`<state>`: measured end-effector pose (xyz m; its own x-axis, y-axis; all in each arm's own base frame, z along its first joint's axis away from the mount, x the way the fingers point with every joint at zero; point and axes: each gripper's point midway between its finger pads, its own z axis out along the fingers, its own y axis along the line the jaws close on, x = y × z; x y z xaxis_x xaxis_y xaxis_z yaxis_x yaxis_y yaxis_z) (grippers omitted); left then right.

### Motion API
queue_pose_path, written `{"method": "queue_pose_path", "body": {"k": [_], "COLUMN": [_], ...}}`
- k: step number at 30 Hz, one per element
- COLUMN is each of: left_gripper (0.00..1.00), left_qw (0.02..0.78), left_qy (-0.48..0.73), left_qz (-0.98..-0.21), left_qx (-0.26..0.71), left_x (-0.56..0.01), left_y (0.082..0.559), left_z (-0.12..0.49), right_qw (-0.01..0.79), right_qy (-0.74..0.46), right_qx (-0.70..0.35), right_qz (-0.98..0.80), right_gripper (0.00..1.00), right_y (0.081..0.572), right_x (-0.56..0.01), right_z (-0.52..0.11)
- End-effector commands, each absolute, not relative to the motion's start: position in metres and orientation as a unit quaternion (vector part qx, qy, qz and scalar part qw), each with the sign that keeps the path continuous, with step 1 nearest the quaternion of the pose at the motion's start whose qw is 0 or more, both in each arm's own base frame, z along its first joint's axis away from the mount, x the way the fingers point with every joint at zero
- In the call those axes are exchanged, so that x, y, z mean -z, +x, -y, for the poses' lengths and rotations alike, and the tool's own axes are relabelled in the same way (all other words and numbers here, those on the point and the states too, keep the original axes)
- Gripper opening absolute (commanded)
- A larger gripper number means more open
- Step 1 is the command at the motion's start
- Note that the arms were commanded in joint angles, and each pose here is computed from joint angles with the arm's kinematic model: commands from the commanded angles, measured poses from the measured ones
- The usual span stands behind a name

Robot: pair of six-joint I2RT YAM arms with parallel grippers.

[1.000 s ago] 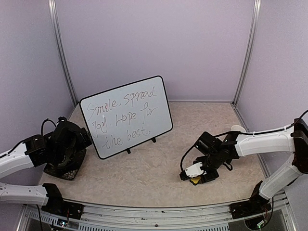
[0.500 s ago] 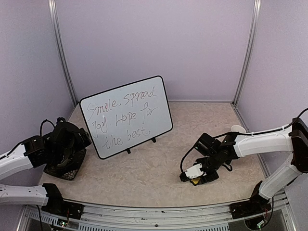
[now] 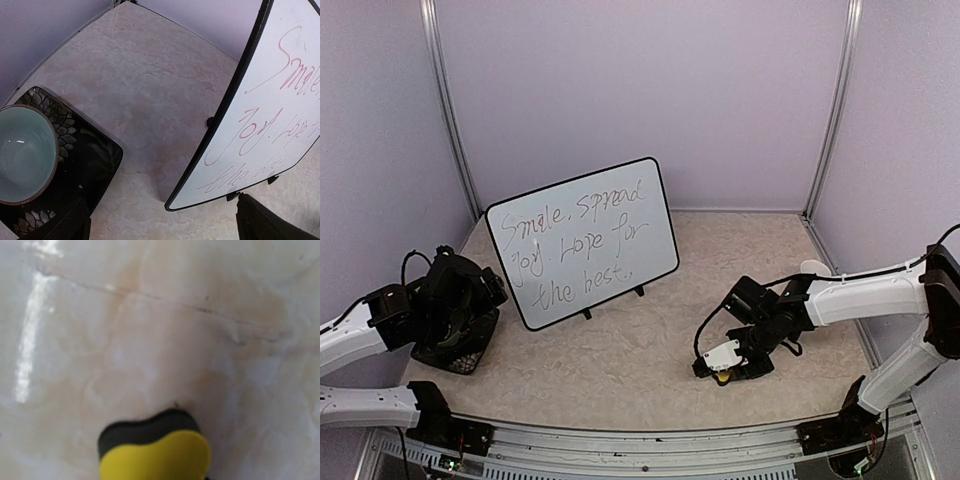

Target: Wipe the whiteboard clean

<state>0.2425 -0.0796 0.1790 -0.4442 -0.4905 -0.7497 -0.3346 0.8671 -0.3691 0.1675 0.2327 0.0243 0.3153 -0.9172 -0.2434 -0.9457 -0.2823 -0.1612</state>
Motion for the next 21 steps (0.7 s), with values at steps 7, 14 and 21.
{"method": "queue_pose_path", "body": {"k": [7, 14, 21], "left_gripper": [0.99, 0.99, 0.99], "left_qw": [0.471, 0.472, 0.476], "left_qy": [-0.247, -0.251, -0.252], "left_qz": [-0.843, -0.841, -0.840], "left_qx": [0.079, 0.079, 0.070], "left_x": [-0.178, -0.181, -0.186], "left_y": [0.243, 0.244, 0.249], "left_z": [0.074, 0.072, 0.071], "right_qw": [0.181, 0.246, 0.342], "right_qy": [-0.776, -0.745, -0.666], "right_qx": [-0.057, -0.041, -0.002], "right_qz": [-0.602, -0.619, -0.663], "right_gripper": [0.24, 0.24, 0.23], "right_y": [0.176, 0.192, 0.229], "right_x": [-0.045, -0.073, -0.124], "right_z": [-0.248, -0.256, -0.265]}}
